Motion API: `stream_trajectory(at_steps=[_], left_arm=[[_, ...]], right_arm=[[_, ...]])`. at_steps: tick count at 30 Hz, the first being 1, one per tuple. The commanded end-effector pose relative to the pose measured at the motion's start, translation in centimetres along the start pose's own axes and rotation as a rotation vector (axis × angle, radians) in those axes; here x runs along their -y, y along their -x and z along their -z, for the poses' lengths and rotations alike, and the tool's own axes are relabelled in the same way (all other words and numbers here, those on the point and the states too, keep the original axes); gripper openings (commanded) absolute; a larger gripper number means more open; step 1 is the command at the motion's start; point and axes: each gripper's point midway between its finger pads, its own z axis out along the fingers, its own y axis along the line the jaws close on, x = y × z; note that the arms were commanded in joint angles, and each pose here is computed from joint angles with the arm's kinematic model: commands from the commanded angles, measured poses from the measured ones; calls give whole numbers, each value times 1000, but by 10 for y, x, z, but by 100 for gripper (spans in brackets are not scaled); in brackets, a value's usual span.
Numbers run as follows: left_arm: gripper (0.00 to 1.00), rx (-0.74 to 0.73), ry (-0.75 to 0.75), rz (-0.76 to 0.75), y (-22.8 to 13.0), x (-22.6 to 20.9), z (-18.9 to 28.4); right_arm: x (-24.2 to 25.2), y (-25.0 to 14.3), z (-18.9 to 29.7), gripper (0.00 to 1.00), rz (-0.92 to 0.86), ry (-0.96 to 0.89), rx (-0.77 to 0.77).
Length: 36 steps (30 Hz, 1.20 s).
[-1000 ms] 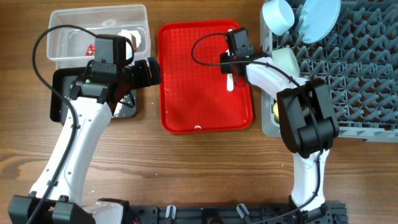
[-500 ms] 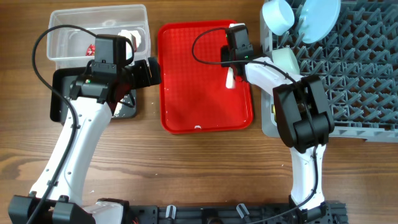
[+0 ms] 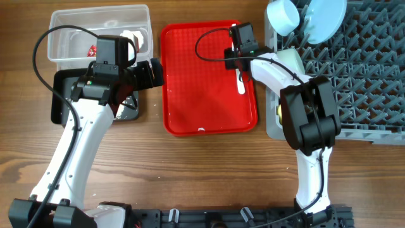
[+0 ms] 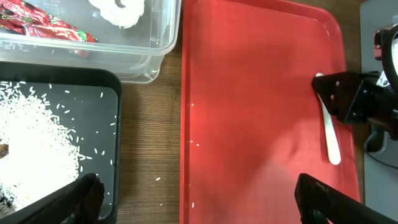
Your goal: Sort waste into correct bins and load items into the dishwasher rack
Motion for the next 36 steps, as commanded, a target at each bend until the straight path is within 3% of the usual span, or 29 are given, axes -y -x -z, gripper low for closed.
stream_trajectory(at_steps=[1,10,19,23,30,33,36], left_arm=[[100,3,8,-14,2,-1,-2],[100,3,8,-14,2,-1,-2],[100,3,8,-14,2,0,-2],[100,2,8,-14,1,0,-2],[100,2,8,-14,1,-1,-2],[100,3,8,-14,2,0,-2],[100,3,8,-14,2,0,-2]], right_arm=[[-16,-53,-9,22,21,102,-170],[-32,-4,61,22,12,210,-61],[-12,37,171,22,-11,211,69],[33,33,211,22,-81,151,65],[138,0,220,22,-265,15,-40],[163,-1,221,22,-207,3,-21],[186,-4,211,24,-35,-48,-3]])
